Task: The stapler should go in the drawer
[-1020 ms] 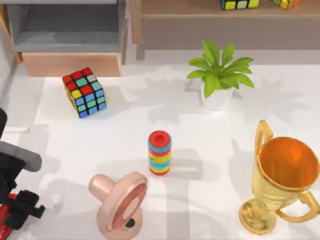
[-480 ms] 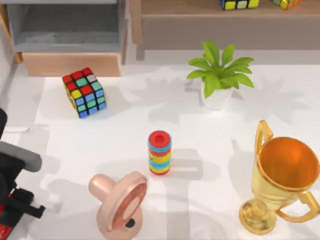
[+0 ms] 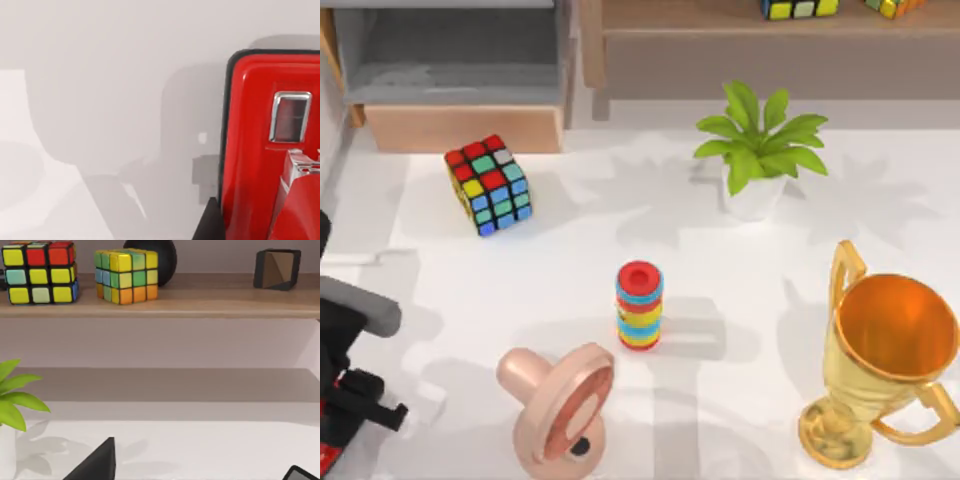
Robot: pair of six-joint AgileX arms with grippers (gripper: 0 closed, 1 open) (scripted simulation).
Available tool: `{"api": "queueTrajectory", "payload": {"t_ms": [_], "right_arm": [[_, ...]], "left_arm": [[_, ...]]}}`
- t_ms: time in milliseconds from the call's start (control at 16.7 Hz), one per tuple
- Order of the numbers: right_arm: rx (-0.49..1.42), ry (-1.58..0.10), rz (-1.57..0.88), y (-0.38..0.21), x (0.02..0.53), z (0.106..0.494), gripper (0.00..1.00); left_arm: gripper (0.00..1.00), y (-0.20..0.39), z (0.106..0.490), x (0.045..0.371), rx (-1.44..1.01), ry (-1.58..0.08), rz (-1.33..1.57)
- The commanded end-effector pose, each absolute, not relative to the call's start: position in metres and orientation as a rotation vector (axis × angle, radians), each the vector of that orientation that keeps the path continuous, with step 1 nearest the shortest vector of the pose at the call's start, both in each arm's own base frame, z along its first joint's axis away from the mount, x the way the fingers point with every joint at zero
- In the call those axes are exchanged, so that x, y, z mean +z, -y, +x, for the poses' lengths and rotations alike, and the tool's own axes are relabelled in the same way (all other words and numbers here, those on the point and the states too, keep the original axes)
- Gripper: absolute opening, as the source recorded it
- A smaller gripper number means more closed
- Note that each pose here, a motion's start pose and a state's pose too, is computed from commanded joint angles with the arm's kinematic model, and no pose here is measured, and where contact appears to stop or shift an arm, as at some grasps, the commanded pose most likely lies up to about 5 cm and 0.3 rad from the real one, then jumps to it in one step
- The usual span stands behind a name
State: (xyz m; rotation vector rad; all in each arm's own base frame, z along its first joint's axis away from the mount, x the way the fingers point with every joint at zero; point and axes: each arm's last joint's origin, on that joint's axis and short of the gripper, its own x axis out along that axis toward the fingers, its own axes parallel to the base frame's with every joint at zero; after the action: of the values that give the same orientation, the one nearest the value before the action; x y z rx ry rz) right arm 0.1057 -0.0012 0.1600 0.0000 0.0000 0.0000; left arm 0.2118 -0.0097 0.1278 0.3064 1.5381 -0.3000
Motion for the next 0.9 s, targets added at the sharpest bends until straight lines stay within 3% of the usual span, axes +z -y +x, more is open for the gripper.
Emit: {"api": "queueTrajectory", "payload": {"t_ms": [240,600,900], "right_arm": [[0.000,0.000,0.000,0.001,0.160,0.106,1.00],[0.000,0.000,0.000,0.001,0.160,0.106,1.00],[0.000,0.000,0.000,0.001,0.160,0.106,1.00]], "left_arm": [[0.00,0.010,0.210,0.146,-0.302,-1.552,0.306],[0.00,0.009,0.212,0.148,-0.301,-1.546,0.303],[0.00,-0.004,0.252,0.186,-0.270,-1.439,0.247]]}}
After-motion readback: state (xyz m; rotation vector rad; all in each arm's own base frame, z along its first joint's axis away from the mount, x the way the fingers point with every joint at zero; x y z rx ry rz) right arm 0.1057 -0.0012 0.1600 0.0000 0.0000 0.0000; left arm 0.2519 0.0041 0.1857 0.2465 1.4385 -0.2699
